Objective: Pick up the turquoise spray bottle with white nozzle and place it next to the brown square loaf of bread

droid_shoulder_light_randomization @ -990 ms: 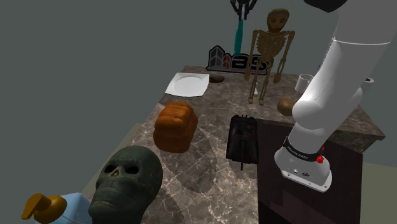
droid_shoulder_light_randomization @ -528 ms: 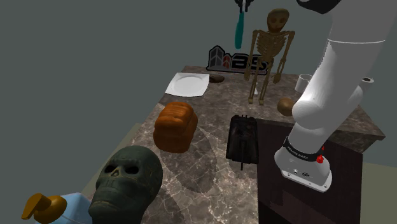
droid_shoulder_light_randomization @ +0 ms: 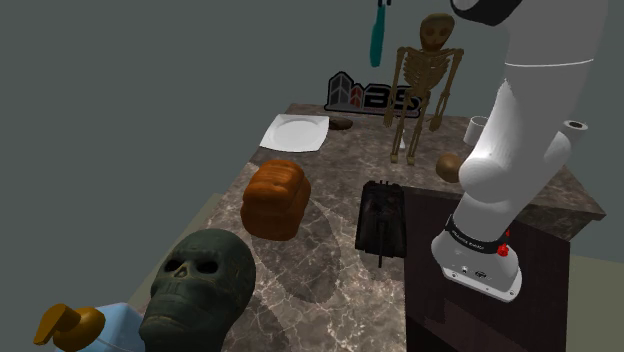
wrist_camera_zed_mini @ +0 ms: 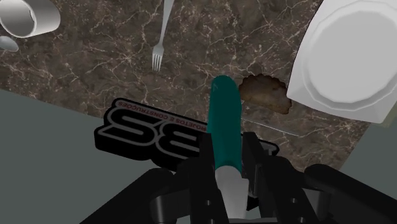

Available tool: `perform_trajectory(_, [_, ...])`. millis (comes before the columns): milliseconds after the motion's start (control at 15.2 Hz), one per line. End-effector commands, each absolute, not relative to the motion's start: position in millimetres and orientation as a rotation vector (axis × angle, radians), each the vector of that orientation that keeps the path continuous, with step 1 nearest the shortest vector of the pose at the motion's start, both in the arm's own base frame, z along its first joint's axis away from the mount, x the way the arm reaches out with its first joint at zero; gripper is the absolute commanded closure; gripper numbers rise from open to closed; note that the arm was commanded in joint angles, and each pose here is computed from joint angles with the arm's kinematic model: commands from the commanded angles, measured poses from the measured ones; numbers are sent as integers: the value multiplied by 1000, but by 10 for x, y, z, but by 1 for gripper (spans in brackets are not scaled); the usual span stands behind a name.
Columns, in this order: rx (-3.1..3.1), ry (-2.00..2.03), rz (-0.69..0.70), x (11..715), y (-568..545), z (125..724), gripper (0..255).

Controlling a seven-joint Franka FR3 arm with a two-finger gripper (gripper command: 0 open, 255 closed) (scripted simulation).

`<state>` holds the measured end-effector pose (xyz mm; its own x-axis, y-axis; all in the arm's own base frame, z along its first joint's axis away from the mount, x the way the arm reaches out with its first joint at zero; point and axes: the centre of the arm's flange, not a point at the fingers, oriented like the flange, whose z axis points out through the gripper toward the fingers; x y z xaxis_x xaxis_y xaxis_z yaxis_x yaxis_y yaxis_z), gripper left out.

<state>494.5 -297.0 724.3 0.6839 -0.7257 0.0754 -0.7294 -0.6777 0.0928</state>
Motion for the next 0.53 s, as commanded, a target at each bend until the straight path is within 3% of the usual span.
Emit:
perform_trajectory(0, [2776, -1204, 49, 4981, -2752, 7278, 255])
perform_trajectory(462, [2776, -1204, 49, 5128, -1840, 7283, 255])
